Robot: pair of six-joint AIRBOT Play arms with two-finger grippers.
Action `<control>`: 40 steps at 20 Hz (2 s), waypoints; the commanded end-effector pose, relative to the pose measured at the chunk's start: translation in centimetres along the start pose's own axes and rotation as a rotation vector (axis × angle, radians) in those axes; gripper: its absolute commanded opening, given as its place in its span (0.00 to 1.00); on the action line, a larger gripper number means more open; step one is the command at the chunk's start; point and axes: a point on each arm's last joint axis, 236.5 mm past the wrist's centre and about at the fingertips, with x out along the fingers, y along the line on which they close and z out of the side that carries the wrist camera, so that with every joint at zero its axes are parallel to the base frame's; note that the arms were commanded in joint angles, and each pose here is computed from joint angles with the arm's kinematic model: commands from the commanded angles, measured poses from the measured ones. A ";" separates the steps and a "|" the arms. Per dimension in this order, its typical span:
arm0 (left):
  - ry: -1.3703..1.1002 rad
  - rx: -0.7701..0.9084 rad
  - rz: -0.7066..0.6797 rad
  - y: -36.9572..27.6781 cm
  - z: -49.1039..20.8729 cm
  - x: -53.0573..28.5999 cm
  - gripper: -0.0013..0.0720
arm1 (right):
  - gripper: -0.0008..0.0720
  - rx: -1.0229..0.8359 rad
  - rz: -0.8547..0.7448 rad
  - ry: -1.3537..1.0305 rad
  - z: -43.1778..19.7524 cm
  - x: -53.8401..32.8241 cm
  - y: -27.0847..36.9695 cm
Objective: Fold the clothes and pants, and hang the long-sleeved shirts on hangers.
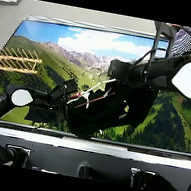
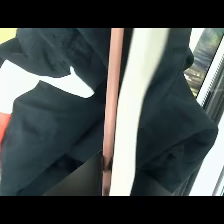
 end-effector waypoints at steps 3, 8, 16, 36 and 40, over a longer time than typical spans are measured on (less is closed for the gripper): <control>0.018 -0.003 0.009 0.2 1.2 -1.8 0.07 | 0.07 -0.021 -0.039 -0.015 0.3 1.6 -1.0; 0.031 -0.052 0.004 0.3 1.0 -1.3 0.07 | 0.07 -0.009 0.055 -0.005 0.0 1.5 1.2; 0.059 -0.068 0.000 0.4 0.4 -0.4 0.07 | 0.07 -0.003 0.187 0.050 -1.3 1.1 4.3; -0.089 -0.071 0.094 2.4 4.0 -0.5 0.07 | 0.54 -0.054 0.018 -0.018 -0.7 -1.5 -0.3; -0.119 -0.077 0.107 2.7 4.6 -0.6 0.07 | 0.54 -0.055 -0.014 -0.041 -0.2 -1.6 -1.1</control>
